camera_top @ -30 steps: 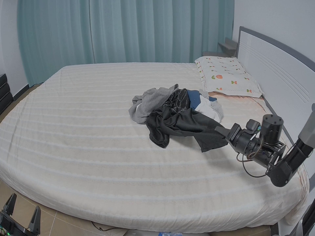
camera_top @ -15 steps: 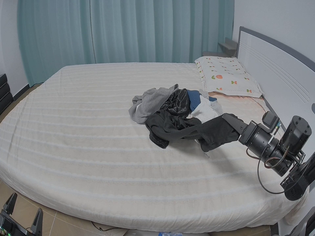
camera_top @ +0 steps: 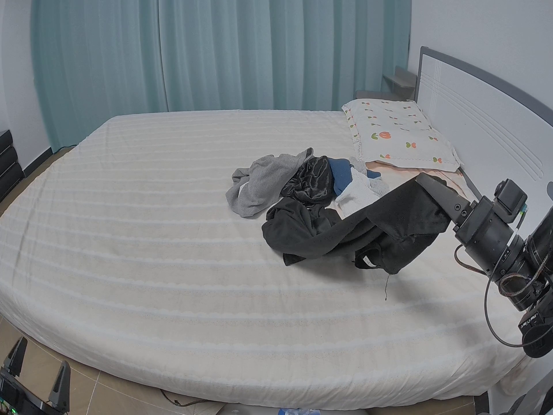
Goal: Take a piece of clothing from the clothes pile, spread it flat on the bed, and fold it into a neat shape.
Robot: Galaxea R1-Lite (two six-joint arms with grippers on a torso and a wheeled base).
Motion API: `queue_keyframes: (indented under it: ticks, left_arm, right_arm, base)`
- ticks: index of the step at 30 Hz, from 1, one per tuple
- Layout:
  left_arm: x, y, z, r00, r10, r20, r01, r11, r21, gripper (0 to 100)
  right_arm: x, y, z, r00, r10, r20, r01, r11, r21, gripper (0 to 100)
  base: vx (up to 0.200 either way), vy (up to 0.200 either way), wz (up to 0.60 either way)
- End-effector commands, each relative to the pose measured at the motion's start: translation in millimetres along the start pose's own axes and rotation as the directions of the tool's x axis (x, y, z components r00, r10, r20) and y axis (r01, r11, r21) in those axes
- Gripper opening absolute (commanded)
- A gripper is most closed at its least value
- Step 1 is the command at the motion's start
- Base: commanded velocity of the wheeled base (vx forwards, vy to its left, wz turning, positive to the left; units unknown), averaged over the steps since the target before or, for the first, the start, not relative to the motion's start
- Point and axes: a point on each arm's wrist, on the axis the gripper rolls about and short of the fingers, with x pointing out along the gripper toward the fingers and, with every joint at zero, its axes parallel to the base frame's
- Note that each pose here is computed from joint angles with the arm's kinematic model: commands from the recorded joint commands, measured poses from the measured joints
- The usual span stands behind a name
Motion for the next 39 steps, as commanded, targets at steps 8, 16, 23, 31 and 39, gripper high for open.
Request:
queue_keyframes:
  ticks: [8, 16, 23, 31, 39]
  left_arm:
    - [19, 4, 82, 0.999, 0.026, 0.020, -0.027, 0.998, 0.062, 100]
    - [68, -3, 65, 0.937, -0.192, -0.292, 0.217, 0.975, 0.055, 100]
    - [137, -21, 55, 0.848, -0.290, -0.443, 0.330, 0.944, 0.014, 100]
    - [205, -78, 18, 0.732, -0.348, -0.586, 0.416, 0.909, -0.021, 100]
    - [244, -158, 4, 0.715, -0.470, -0.517, 0.395, 0.882, -0.257, 100]
  right_arm:
    - [21, -2, -8, 1.000, 0.019, -0.009, -0.019, 1.000, -0.008, 0]
    - [39, -4, -8, 1.000, 0.024, -0.007, -0.025, 0.999, -0.042, 0]
    - [44, 0, -1, 1.000, 0.026, 0.006, -0.025, 0.997, -0.073, 0]
    - [43, 1, 1, 1.000, 0.024, 0.005, -0.023, 0.996, -0.090, 0]
    - [45, 13, 11, 0.999, 0.048, 0.020, -0.047, 0.995, -0.088, 0]
  base:
    - [0.000, 0.000, 0.00]
    - [0.000, 0.000, 0.00]
    - [0.000, 0.000, 0.00]
    - [0.000, 0.000, 0.00]
    - [0.000, 0.000, 0.00]
